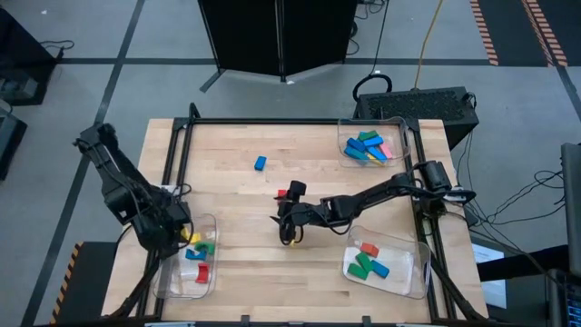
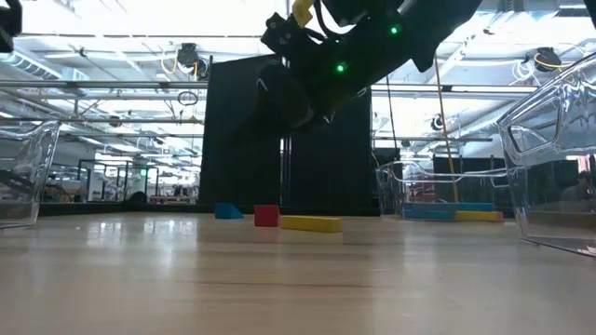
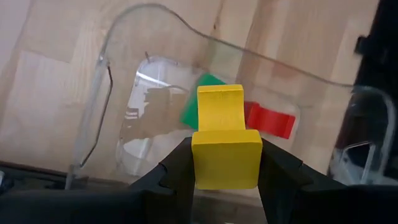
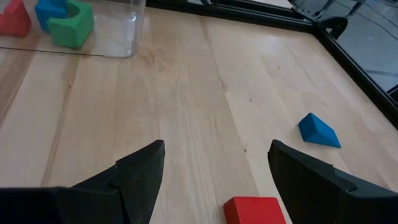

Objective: Sort blocks by size
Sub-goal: Put the yellow arch block into the bottom left transparent bin

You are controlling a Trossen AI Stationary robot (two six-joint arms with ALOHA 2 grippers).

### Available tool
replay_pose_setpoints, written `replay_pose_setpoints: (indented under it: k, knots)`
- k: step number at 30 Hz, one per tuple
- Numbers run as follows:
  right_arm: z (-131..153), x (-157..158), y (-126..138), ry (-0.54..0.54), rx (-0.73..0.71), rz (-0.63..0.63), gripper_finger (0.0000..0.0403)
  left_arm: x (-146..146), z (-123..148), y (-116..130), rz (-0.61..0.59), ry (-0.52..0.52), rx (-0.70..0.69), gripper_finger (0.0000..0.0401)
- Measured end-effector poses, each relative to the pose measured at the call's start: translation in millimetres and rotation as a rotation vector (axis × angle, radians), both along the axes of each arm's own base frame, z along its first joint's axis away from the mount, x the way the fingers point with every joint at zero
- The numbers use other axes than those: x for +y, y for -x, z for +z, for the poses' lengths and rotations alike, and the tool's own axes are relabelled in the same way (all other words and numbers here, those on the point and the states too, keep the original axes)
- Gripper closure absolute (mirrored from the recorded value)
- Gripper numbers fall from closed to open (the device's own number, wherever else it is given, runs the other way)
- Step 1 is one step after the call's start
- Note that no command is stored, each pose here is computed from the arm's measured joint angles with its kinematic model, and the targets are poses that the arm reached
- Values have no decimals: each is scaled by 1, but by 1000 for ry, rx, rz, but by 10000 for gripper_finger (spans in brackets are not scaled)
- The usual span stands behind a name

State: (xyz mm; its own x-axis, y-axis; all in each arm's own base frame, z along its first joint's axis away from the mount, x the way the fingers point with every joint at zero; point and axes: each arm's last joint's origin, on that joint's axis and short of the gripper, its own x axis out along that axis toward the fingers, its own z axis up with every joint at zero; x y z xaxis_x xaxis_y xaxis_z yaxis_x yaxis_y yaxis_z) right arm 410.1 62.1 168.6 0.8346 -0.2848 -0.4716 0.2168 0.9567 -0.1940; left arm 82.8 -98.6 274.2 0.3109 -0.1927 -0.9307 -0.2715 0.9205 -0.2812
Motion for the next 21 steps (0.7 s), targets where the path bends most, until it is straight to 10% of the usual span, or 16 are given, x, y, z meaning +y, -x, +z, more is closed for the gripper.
replay_pose_setpoints:
  k: [21]
  knots:
    - [0,-5,-1,-43,-15,-37,124,-6,-66,3,-28,-74,241,269]
